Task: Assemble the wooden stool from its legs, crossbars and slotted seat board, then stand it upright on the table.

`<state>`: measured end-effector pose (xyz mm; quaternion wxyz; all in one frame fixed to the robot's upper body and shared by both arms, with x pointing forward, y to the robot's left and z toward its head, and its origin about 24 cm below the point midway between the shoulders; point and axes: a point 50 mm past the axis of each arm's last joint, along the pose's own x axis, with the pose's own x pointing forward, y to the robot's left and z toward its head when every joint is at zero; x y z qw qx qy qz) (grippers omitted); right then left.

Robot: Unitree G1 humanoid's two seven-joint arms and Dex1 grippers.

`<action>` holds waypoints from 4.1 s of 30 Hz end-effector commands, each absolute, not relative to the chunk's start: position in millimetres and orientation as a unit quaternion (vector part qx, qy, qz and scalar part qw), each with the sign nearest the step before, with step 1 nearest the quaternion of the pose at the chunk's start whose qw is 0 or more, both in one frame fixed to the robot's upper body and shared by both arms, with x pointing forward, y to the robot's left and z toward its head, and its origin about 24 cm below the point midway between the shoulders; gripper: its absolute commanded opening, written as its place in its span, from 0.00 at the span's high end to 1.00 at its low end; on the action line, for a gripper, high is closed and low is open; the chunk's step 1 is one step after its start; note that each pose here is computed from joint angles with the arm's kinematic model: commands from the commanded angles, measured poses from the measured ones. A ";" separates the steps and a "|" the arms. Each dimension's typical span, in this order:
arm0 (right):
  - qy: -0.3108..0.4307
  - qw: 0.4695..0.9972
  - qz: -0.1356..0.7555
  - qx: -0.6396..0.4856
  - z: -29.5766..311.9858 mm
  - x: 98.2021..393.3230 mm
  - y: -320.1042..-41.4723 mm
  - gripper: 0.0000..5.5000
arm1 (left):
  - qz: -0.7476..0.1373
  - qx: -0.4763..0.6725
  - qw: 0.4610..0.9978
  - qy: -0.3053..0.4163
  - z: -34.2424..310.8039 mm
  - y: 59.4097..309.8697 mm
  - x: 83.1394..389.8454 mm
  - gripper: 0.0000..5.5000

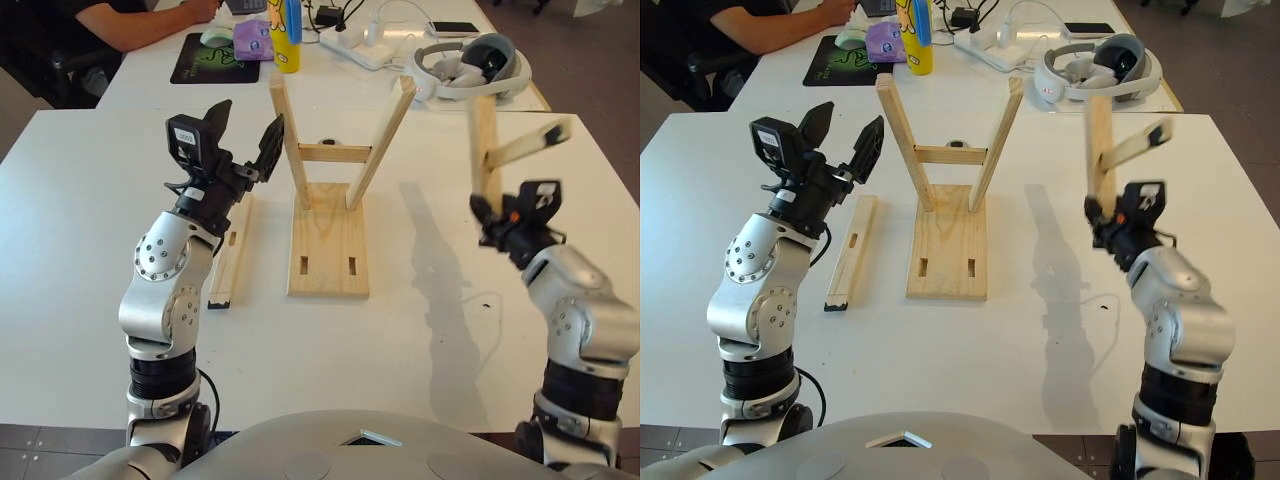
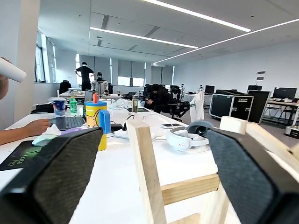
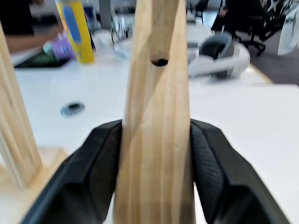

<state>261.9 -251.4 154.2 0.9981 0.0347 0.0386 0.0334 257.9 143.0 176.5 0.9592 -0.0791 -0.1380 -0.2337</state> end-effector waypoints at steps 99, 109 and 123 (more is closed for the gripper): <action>0.095 0.787 0.520 -0.318 61.8 203.7 -142.5 0.33 | -0.540 -0.028 0.838 0.074 234.7 227.8 255.6 0.63; 0.090 0.783 0.486 -0.378 52.4 216.7 -148.5 0.33 | -0.550 -0.023 0.832 0.071 230.4 226.3 257.9 0.63; 0.103 0.771 0.482 -0.403 56.8 239.3 -168.4 0.33 | -0.577 0.078 0.805 0.111 204.3 209.5 259.6 0.63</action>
